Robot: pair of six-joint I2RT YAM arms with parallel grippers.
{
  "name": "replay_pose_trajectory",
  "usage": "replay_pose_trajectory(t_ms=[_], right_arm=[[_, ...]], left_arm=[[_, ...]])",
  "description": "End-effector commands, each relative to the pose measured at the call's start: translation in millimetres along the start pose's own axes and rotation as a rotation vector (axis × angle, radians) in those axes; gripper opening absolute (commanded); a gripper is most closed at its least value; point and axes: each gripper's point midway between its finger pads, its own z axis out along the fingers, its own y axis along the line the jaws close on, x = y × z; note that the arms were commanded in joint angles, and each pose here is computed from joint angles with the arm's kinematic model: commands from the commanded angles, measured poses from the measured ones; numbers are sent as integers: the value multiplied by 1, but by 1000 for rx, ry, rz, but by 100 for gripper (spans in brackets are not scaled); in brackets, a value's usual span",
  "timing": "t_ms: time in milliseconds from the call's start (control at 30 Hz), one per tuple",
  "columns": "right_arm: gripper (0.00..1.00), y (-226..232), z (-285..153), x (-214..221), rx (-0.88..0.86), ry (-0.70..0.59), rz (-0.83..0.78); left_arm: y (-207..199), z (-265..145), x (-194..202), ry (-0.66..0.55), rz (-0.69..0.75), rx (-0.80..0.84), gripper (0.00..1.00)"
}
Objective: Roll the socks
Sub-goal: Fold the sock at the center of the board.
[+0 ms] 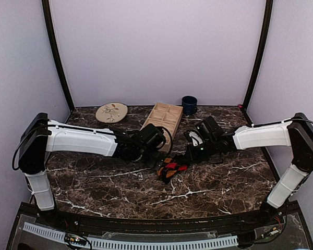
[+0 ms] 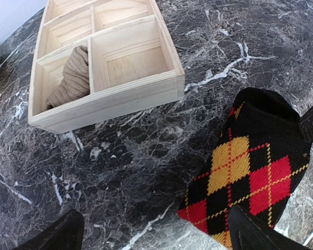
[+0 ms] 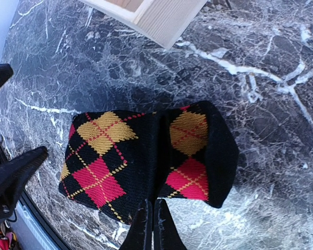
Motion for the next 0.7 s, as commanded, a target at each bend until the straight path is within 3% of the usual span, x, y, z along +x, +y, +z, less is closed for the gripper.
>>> replay_pose_trajectory(t_ms=[0, 667], right_arm=[[0, -4, -7, -8, 4, -39, -22], [0, -33, -5, -6, 40, -26, -9]], left_arm=[[-13, 8, -11, -11, 18, 40, 99], [-26, 20, 2, 71, 8, 92, 97]])
